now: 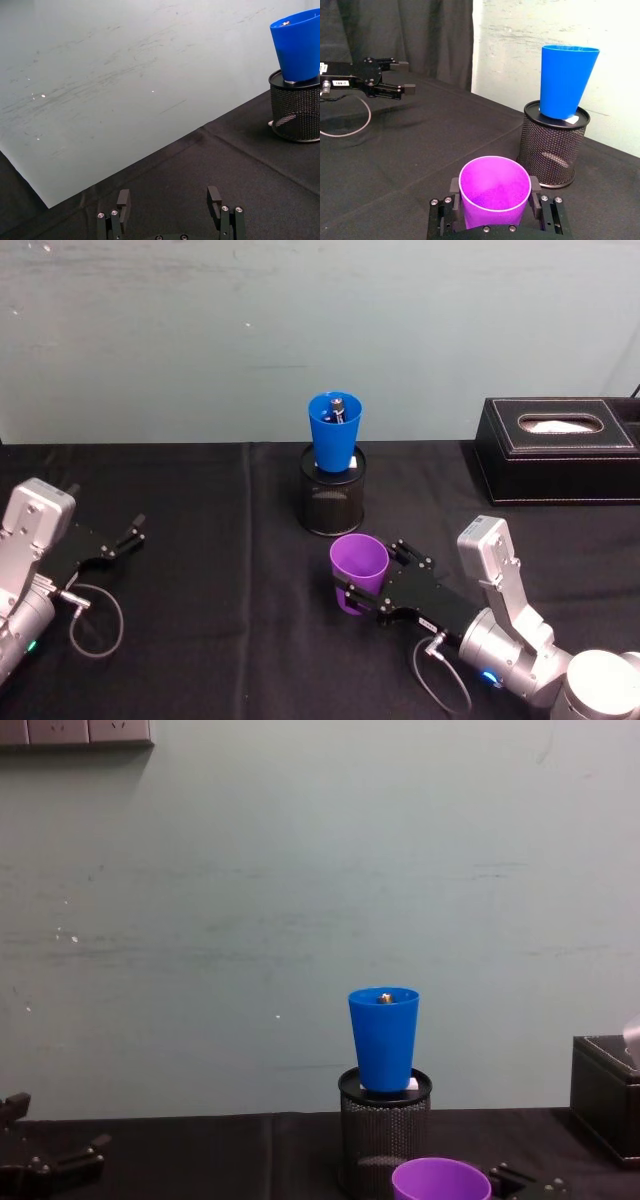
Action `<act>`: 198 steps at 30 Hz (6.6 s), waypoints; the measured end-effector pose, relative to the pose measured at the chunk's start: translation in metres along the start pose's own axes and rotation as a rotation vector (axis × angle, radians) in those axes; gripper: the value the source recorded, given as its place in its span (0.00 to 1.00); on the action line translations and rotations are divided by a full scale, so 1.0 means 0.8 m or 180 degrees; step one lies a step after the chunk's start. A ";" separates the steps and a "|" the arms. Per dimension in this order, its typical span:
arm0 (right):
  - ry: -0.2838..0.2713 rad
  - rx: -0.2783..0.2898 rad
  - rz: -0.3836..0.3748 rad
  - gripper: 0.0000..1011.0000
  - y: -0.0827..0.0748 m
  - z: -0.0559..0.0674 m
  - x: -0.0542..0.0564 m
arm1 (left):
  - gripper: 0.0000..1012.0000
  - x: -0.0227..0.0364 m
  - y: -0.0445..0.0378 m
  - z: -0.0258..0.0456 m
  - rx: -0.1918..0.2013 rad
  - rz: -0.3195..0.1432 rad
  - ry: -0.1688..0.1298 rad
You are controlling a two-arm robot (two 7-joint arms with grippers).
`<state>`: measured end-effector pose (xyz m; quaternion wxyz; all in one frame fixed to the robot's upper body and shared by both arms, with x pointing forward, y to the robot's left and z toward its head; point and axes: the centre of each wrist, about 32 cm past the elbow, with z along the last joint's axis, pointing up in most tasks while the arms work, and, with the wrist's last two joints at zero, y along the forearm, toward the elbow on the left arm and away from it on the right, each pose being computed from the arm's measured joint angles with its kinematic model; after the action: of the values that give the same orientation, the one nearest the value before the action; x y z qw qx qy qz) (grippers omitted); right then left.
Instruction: Pick up one cup with a gripper and tap it against the other cup.
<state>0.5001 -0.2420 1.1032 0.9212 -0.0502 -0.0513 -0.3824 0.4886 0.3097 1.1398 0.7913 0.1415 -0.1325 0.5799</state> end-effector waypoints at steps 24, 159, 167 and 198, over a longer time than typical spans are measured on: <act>-0.0227 0.0049 0.0122 0.72 0.009 0.121 0.008 | 0.99 0.0000 0.000 0.0000 0.0000 0.0000 0.0000; -0.0141 0.0005 0.0153 0.72 0.018 0.161 0.012 | 0.99 0.0000 0.000 0.0000 0.0000 0.0000 0.0000; -0.0141 0.0005 0.0153 0.72 0.018 0.161 0.012 | 0.99 0.0000 0.000 0.0000 0.0000 0.0000 0.0000; 0.0125 -0.0021 0.0257 0.72 0.021 0.131 0.006 | 0.99 0.0000 0.000 0.0000 0.0000 0.0000 0.0000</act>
<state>0.5098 -0.2199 1.2063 0.9365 -0.0478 -0.0300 -0.3460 0.4886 0.3097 1.1398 0.7913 0.1415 -0.1324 0.5799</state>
